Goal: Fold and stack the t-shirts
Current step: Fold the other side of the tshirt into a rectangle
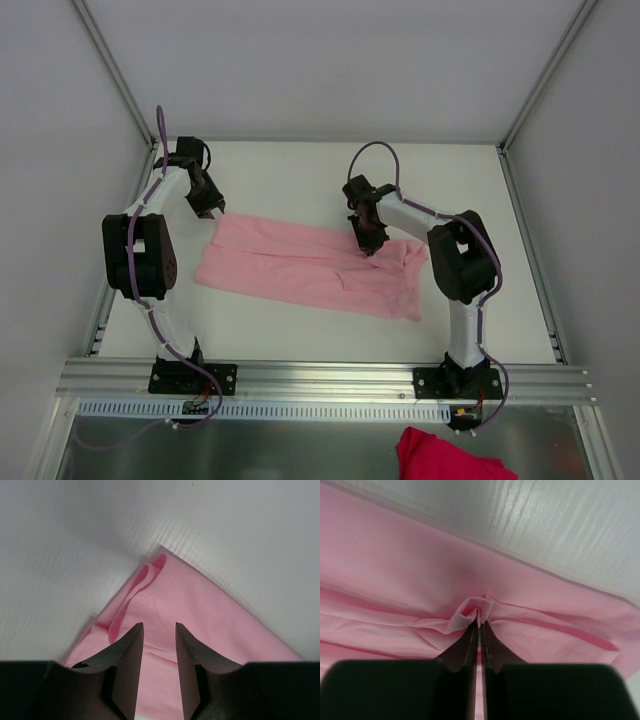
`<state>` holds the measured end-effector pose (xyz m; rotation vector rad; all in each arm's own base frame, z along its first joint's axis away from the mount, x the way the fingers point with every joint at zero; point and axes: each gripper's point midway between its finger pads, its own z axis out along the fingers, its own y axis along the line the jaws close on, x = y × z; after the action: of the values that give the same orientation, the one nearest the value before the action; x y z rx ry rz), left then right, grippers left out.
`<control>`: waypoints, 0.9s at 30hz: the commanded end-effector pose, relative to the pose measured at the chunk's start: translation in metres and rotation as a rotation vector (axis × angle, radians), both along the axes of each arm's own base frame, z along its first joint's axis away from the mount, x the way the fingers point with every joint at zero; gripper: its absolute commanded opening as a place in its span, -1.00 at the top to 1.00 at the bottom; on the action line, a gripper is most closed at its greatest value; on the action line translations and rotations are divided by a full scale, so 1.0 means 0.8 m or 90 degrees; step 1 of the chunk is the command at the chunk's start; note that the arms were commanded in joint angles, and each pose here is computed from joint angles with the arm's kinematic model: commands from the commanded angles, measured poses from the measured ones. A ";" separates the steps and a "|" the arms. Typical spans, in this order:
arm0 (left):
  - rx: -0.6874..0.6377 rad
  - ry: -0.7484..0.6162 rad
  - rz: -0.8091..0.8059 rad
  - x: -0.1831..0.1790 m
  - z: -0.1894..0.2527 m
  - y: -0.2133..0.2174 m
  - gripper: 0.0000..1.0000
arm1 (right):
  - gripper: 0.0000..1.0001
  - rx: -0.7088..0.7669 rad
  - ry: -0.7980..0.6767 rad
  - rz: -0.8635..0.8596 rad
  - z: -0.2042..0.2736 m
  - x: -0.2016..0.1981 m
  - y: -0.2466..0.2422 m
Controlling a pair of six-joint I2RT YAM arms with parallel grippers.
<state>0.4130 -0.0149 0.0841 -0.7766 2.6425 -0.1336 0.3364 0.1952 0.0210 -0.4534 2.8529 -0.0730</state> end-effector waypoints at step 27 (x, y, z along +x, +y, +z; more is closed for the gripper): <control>-0.040 -0.042 -0.002 0.020 0.021 -0.017 0.36 | 0.23 0.041 0.087 0.092 0.077 -0.126 0.001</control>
<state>0.4187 -0.0209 0.0865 -0.7806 2.6244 -0.1863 0.2663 0.1897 0.0762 -0.5419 2.8521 -0.0786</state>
